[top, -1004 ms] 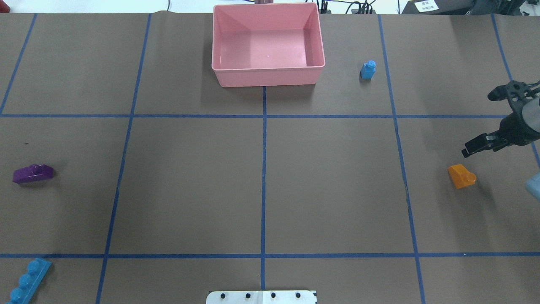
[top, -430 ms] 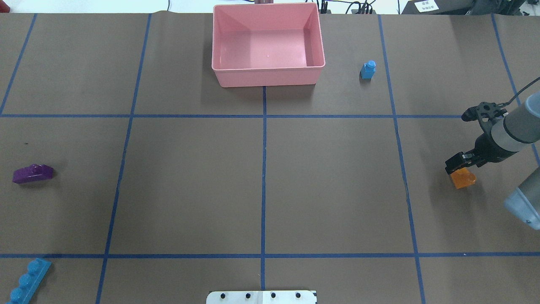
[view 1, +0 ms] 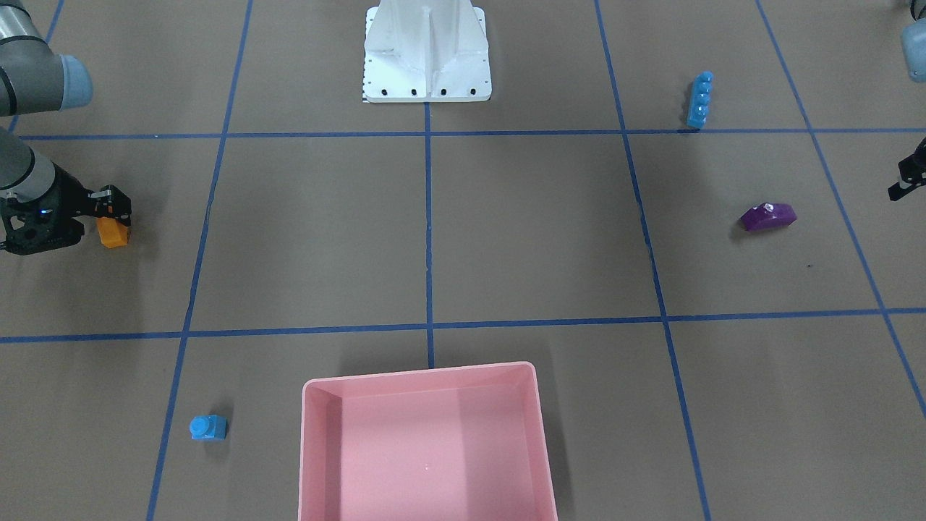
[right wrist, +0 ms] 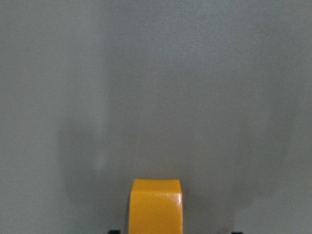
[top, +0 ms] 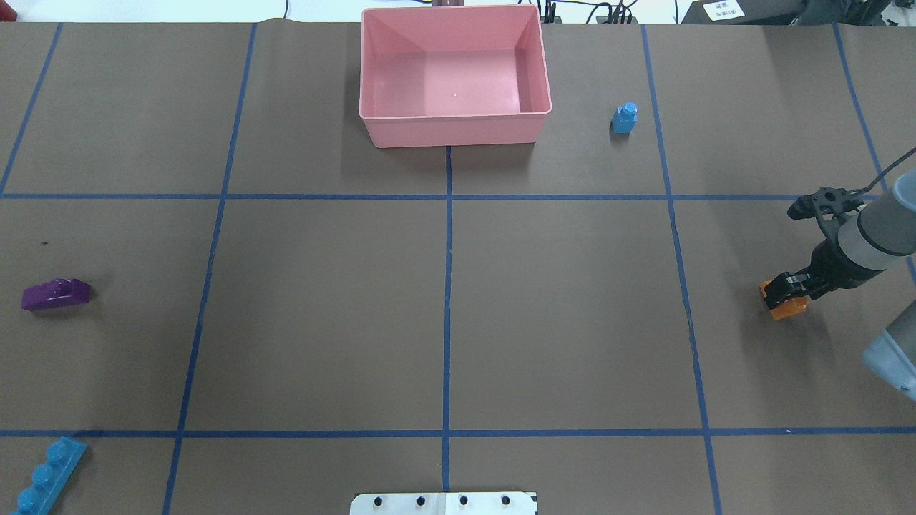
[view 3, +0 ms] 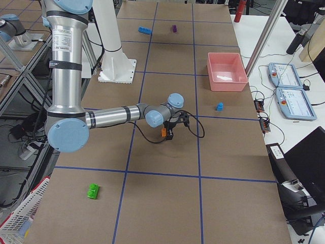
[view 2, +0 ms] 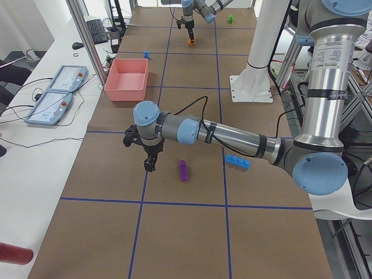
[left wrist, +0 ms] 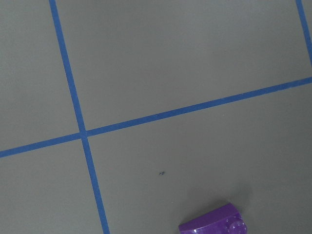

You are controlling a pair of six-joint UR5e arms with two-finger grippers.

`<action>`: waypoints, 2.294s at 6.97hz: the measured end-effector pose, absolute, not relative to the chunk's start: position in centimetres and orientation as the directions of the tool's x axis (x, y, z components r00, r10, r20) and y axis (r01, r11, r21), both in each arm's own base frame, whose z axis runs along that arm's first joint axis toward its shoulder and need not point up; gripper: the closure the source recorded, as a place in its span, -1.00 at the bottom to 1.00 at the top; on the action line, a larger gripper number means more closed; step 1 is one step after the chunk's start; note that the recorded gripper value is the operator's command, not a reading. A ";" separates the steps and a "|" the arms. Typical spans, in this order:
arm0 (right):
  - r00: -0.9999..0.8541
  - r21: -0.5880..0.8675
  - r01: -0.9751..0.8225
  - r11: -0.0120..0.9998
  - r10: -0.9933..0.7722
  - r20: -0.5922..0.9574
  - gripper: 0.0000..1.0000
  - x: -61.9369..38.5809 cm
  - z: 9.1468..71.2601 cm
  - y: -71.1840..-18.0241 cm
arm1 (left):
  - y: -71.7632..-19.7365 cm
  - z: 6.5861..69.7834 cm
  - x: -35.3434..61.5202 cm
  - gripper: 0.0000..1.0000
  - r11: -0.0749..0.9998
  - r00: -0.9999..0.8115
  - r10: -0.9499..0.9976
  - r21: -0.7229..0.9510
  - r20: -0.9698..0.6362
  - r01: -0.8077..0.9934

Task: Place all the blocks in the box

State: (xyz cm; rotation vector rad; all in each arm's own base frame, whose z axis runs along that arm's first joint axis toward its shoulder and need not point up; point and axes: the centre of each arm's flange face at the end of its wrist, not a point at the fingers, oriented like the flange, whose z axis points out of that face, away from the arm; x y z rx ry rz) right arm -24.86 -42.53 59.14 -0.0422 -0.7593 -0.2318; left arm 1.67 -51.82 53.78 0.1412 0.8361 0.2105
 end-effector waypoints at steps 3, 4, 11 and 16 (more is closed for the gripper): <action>0.709 0.003 0.175 0.985 -0.128 0.693 1.00 -24.5 58.3 -41.5 | -51.9 53.4 1.7 -1.00 0.971 0.651 0.235 0.206 -0.722 -0.122; 0.703 0.013 0.157 0.987 -0.121 0.701 1.00 -24.1 57.2 -41.6 | -52.0 53.0 2.1 -1.00 0.972 0.644 0.230 0.201 -0.730 -0.119; 0.629 0.206 -0.037 0.978 -0.137 0.765 1.00 -16.4 45.2 -44.6 | -44.7 55.4 15.3 -1.00 0.735 0.521 0.676 0.536 -0.522 -0.416; 0.545 0.187 -0.185 0.965 -0.058 0.836 1.00 -15.8 37.9 -47.9 | -42.6 57.5 19.0 -1.00 0.487 0.335 0.873 0.628 -0.354 -0.606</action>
